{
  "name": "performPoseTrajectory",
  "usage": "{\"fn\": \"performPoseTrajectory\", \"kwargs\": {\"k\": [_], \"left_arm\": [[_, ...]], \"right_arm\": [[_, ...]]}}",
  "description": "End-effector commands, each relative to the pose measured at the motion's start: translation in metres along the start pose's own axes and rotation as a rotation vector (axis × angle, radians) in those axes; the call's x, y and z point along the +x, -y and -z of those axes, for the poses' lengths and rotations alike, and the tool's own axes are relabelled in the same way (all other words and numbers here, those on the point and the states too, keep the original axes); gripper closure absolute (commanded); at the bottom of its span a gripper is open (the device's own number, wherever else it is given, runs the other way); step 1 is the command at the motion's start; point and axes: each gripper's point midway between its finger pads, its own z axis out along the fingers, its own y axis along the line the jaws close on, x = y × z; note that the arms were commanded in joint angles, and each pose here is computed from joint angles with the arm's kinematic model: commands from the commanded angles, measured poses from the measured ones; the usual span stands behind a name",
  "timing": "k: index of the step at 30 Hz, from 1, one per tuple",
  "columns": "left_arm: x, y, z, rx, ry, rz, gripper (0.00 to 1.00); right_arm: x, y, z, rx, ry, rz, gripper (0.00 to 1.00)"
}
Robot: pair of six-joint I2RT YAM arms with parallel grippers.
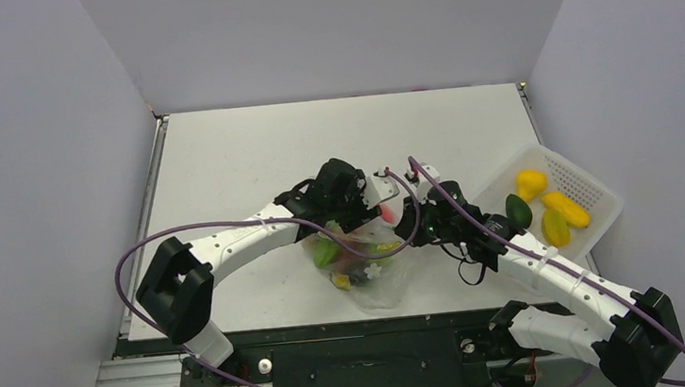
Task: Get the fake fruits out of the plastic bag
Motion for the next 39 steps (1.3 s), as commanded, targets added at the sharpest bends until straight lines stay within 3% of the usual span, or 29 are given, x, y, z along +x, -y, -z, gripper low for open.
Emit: {"fn": "performPoseTrajectory", "kwargs": {"k": [1,6,9,13,19,20,25,30,33,39], "left_arm": [[-0.019,-0.023,0.010,-0.092,0.013,0.022,0.58],[-0.024,-0.033,0.019,-0.155,0.048,0.109,0.91],[-0.019,-0.038,0.027,-0.186,0.034,0.221,1.00],[-0.006,-0.056,0.044,-0.215,0.003,0.403,1.00],[0.014,-0.078,0.072,-0.251,0.188,0.631,1.00],[0.010,-0.085,0.080,-0.271,0.229,0.648,1.00],[0.018,-0.107,0.093,-0.377,0.213,0.678,1.00],[0.040,-0.147,0.119,-0.493,0.261,0.854,1.00],[0.040,-0.157,0.130,-0.495,0.317,0.894,1.00],[0.018,-0.149,0.128,-0.379,0.381,0.877,1.00]], "right_arm": [[-0.022,-0.004,0.006,-0.002,0.081,-0.045,1.00],[-0.025,0.002,0.010,0.038,0.126,-0.123,1.00],[-0.026,-0.005,0.009,0.009,0.121,-0.158,1.00],[-0.028,-0.006,0.010,0.001,0.126,-0.157,1.00],[-0.031,-0.005,0.007,0.011,0.138,-0.167,1.00],[-0.032,-0.005,0.007,0.010,0.137,-0.166,1.00],[-0.033,0.005,0.008,0.063,0.157,-0.172,1.00],[-0.035,0.022,0.010,0.135,0.241,-0.241,1.00],[-0.040,0.021,0.008,0.110,0.314,-0.311,1.00],[-0.045,-0.004,-0.008,-0.015,0.253,-0.280,1.00]]}}
